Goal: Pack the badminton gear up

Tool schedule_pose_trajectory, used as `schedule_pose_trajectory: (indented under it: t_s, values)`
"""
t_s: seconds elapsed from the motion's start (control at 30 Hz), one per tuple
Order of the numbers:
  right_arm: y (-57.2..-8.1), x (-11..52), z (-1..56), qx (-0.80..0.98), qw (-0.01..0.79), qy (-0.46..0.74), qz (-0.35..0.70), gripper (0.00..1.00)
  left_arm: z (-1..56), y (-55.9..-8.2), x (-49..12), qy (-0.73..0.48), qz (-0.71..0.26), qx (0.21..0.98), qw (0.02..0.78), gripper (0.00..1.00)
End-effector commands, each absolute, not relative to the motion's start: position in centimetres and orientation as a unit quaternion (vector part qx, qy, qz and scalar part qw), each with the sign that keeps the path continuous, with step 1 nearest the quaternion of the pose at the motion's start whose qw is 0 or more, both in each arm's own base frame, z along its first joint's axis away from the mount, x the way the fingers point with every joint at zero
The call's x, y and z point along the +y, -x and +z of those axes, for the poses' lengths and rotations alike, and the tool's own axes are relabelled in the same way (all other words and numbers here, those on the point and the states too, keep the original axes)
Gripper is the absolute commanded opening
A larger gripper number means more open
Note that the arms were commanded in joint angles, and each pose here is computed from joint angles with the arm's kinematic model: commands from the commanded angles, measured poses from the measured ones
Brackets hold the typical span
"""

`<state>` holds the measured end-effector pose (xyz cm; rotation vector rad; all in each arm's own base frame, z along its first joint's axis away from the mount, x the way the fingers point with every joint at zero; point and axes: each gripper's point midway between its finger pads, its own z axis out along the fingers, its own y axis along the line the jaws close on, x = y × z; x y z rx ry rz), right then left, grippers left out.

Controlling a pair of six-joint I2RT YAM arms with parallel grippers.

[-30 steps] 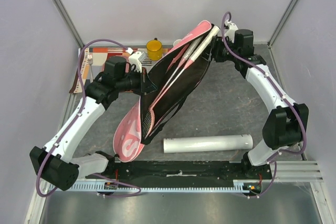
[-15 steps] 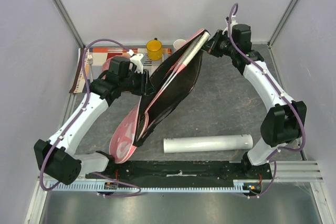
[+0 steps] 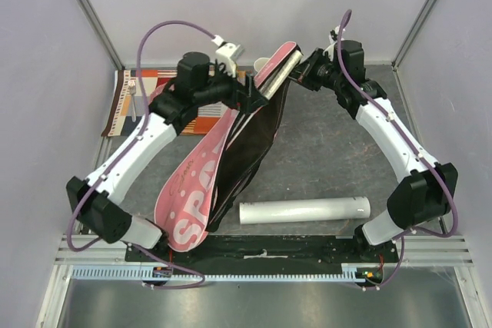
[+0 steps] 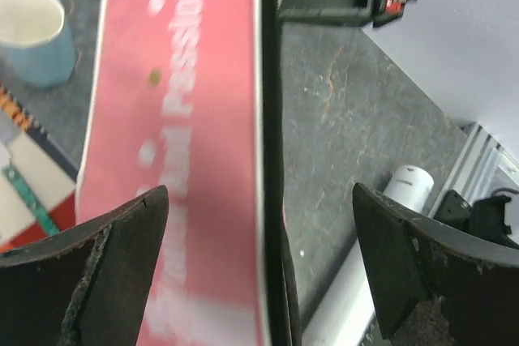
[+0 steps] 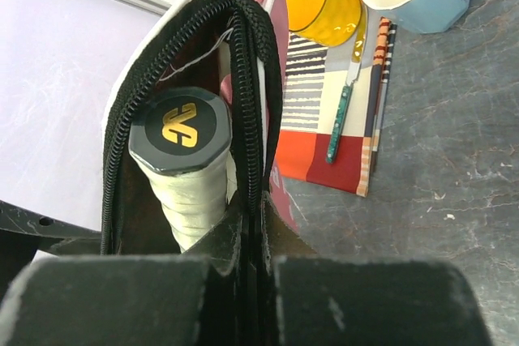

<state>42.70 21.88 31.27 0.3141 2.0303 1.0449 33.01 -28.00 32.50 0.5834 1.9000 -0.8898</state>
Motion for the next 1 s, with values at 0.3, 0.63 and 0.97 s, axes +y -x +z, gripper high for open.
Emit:
schedule_pose_trajectory:
  t_s: [0.3, 0.63, 0.97]
  values:
    - [-40.0, 23.9, 36.1, 0.781, 0.412, -0.095, 0.459, 0.0, 32.7, -38.4, -33.5, -0.331, -0.15, 0.737, 0.57, 0.8]
    - [-39.9, 22.9, 37.9, 0.774, 0.445, -0.084, 0.443, 0.0, 29.2, -42.2, -32.5, -0.315, -0.07, 0.771, 0.549, 0.2]
    - [-40.7, 20.8, 39.2, 0.762, 0.483, -0.133, 0.41, 0.0, 28.0, -44.4, -31.6, -0.29, -0.054, 0.79, 0.537, 0.02]
